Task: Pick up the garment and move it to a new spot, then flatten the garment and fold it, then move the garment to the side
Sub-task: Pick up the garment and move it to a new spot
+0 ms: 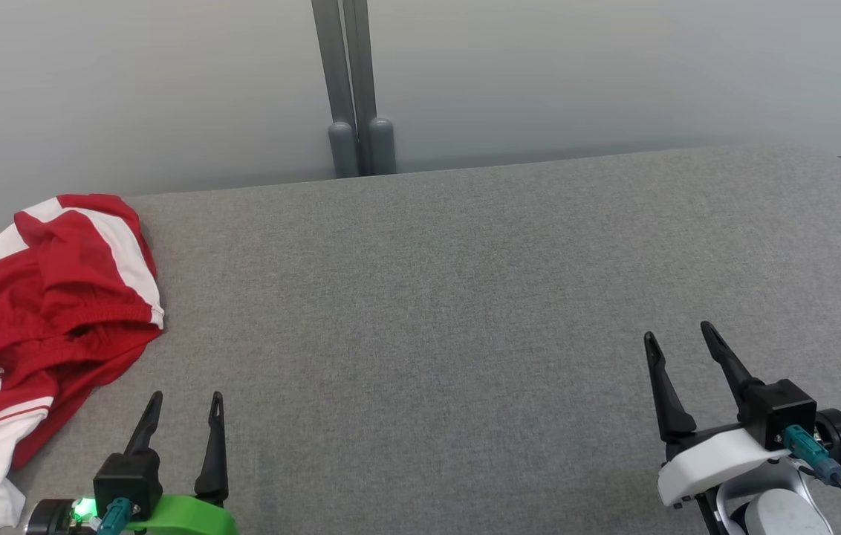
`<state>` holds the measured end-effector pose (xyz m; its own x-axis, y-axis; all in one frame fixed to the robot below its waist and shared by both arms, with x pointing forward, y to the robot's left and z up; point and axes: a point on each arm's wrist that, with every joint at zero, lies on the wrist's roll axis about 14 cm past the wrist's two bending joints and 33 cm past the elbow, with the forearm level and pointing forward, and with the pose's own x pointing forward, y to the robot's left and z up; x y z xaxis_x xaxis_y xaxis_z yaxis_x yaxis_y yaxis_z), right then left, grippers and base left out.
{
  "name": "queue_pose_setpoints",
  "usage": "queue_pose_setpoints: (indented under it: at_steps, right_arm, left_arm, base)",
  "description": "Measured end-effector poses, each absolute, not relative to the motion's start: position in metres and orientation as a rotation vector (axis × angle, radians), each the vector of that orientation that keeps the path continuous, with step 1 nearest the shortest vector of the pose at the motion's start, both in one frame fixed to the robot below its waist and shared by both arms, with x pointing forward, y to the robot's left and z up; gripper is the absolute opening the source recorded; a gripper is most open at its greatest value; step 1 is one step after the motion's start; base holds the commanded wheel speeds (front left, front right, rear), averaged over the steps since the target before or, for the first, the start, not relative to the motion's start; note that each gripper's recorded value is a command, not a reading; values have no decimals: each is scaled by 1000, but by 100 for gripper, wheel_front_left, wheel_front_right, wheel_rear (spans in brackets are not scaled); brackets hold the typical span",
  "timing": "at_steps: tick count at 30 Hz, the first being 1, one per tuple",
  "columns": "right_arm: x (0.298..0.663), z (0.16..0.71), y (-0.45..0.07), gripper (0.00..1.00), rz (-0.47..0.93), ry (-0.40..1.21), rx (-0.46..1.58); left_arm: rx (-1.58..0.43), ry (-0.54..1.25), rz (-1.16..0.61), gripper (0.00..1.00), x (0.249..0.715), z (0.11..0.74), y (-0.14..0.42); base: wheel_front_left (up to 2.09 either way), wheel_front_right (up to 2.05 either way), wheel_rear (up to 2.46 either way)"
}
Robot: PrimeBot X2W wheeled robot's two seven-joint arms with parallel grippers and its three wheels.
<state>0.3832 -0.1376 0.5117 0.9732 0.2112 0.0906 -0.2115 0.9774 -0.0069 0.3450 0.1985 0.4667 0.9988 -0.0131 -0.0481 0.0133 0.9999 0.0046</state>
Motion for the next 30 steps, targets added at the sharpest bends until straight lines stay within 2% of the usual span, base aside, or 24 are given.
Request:
queue_pose_setpoints:
  at_steps: [18,30]
  right_arm:
    - [383,509,-146,100,182,-82,23]
    - [386,507,-133,100,216,-77,33]
  left_arm:
    - [-19,58,10,100,343,463,205]
    - [-30,54,44,100,337,464,215]
  base:
    - [0,0,0]
    - [0,0,0]
